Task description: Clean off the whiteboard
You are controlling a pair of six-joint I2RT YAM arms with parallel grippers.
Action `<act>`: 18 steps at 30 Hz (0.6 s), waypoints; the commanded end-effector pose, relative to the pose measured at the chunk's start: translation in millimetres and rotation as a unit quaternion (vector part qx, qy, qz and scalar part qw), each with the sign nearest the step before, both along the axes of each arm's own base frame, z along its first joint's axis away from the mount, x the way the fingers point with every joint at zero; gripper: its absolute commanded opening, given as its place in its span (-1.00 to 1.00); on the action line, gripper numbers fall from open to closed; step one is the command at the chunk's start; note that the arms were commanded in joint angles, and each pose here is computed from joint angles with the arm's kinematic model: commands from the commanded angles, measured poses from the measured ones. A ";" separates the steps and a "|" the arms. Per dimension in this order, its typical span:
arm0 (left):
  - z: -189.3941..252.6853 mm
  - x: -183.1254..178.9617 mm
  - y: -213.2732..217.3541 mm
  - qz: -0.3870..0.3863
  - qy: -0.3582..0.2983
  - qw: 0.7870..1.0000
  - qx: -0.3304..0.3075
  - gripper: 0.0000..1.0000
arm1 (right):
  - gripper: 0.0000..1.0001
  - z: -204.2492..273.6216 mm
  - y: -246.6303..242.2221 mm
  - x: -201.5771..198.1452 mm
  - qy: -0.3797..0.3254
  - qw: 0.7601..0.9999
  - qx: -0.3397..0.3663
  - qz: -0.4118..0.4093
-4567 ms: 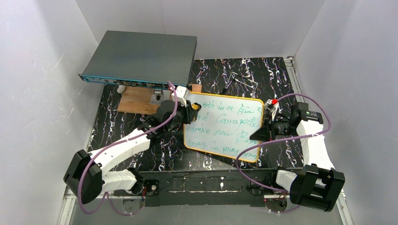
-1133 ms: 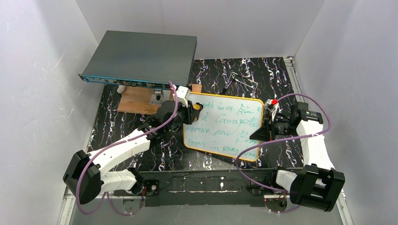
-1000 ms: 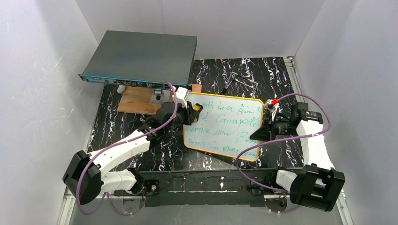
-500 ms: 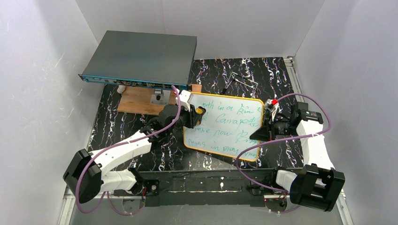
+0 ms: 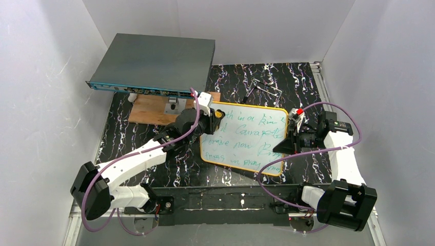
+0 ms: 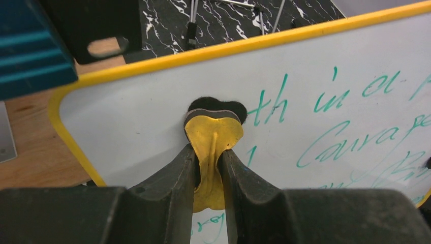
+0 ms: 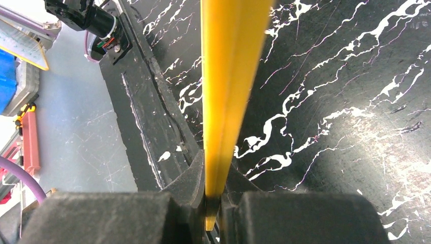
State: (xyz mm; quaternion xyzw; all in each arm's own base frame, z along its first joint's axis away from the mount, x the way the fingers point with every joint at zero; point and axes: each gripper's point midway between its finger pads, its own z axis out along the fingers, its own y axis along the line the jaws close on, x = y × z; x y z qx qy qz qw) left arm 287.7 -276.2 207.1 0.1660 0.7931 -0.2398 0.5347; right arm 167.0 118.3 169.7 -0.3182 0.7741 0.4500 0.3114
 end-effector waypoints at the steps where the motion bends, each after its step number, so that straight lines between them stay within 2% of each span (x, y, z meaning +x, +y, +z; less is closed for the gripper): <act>1: 17.7 13.7 7.1 0.029 -0.026 0.999 0.016 -1.00 | -0.97 -20.3 -15.9 7.4 -0.061 0.994 -0.086 0.029; 10: -7.4 12.1 28.8 0.051 -0.005 0.997 0.065 -1.00 | -0.97 -19.8 -16.1 7.4 -0.063 0.994 -0.087 0.028; 18: -20.0 -11.1 18.9 -0.030 -0.009 0.996 0.089 -1.00 | -0.97 -20.1 -15.7 7.2 -0.061 0.994 -0.085 0.028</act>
